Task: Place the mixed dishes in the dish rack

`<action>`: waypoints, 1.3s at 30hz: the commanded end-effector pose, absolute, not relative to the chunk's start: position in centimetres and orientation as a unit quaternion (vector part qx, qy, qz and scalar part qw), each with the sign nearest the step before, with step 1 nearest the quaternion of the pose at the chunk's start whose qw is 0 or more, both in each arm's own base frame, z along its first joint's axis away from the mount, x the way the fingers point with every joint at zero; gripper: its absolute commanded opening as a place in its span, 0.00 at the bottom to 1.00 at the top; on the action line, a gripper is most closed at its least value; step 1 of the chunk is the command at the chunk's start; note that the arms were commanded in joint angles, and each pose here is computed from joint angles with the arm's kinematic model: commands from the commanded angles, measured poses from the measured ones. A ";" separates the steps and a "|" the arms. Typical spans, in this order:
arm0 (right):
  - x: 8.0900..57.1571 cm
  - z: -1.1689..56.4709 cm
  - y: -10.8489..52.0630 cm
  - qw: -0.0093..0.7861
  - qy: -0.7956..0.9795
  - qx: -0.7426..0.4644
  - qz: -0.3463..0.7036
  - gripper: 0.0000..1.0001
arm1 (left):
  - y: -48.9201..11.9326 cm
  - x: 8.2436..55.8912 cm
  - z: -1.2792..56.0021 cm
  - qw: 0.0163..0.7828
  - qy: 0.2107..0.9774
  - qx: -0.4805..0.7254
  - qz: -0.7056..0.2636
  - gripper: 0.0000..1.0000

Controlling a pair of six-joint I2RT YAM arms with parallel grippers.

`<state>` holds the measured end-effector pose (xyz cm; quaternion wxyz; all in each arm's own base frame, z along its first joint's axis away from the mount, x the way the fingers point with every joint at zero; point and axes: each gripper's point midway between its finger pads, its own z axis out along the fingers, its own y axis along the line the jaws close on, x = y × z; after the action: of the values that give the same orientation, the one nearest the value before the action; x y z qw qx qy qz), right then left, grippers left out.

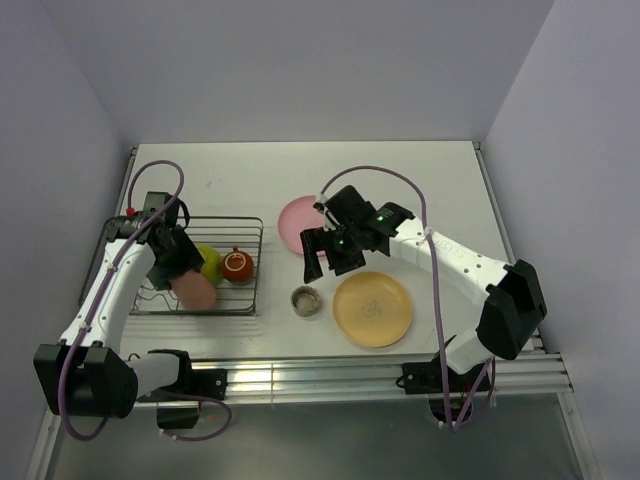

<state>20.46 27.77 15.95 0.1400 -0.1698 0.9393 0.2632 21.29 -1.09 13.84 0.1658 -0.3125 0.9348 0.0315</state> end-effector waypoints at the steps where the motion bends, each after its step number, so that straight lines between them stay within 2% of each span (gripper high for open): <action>1: 21.1 15.7 29.6 0.161 0.930 -0.192 0.268 0.97 | -1.3 20.0 12.4 0.134 0.940 -0.313 0.038 0.41; 2: 21.1 15.5 29.8 0.160 0.930 -0.194 0.267 0.97 | -1.3 19.8 12.2 0.132 0.940 -0.313 0.039 0.50; 5: 21.0 14.5 30.3 0.151 0.932 -0.201 0.260 0.97 | -1.6 19.8 12.0 0.132 0.939 -0.315 0.031 0.49; 7: 21.0 14.1 30.6 0.149 0.932 -0.205 0.259 0.97 | -1.8 20.0 12.0 0.136 0.938 -0.318 0.026 0.45; 11: 21.0 13.7 30.7 0.146 0.932 -0.206 0.260 0.97 | -2.4 20.7 11.7 0.136 0.939 -0.316 0.017 0.28; 12: 20.9 13.6 30.8 0.144 0.932 -0.207 0.260 0.97 | -2.5 20.8 11.6 0.135 0.939 -0.317 0.015 0.29; 13: 20.9 13.5 30.8 0.144 0.932 -0.206 0.260 0.97 | -2.8 21.0 11.5 0.131 0.940 -0.314 0.015 0.31; 15: 20.8 13.1 30.8 0.140 0.933 -0.207 0.258 0.97 | -3.0 21.1 11.5 0.131 0.940 -0.316 0.014 0.42; 19: 20.6 12.5 30.8 0.136 0.933 -0.211 0.256 0.97 | -3.6 21.3 11.3 0.126 0.941 -0.314 0.010 0.57; 20: 20.5 12.5 30.9 0.136 0.933 -0.214 0.256 0.97 | -3.9 21.3 11.2 0.124 0.943 -0.310 0.011 0.67; 22: 20.3 12.1 31.1 0.133 0.933 -0.223 0.249 0.97 | -4.3 21.3 11.2 0.121 0.945 -0.304 0.012 0.75; 23: 20.3 12.0 31.1 0.133 0.933 -0.227 0.245 0.97 | -4.4 21.3 11.2 0.121 0.945 -0.304 0.012 0.83; 24: 20.3 11.6 31.3 0.131 0.934 -0.231 0.240 0.97 | -4.5 21.3 11.3 0.122 0.945 -0.304 0.011 0.83; 25: 20.1 11.3 31.5 0.127 0.934 -0.236 0.237 0.97 | -4.8 21.4 11.5 0.124 0.945 -0.302 0.009 0.90; 27: 19.9 10.7 31.7 0.120 0.935 -0.241 0.233 0.97 | -4.9 21.4 11.7 0.125 0.945 -0.302 0.008 0.94; 28: 19.9 10.6 31.9 0.121 0.934 -0.243 0.234 0.97 | -4.9 21.5 11.8 0.127 0.945 -0.302 0.007 0.99; 39: 18.8 8.6 32.5 0.107 0.935 -0.261 0.214 0.98 | -4.0 21.3 14.8 0.159 0.934 -0.321 0.019 0.99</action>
<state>18.29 31.83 9.01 0.0901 -0.2450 0.9399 0.2201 20.75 -4.43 12.04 0.1178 -0.3047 0.9449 0.0221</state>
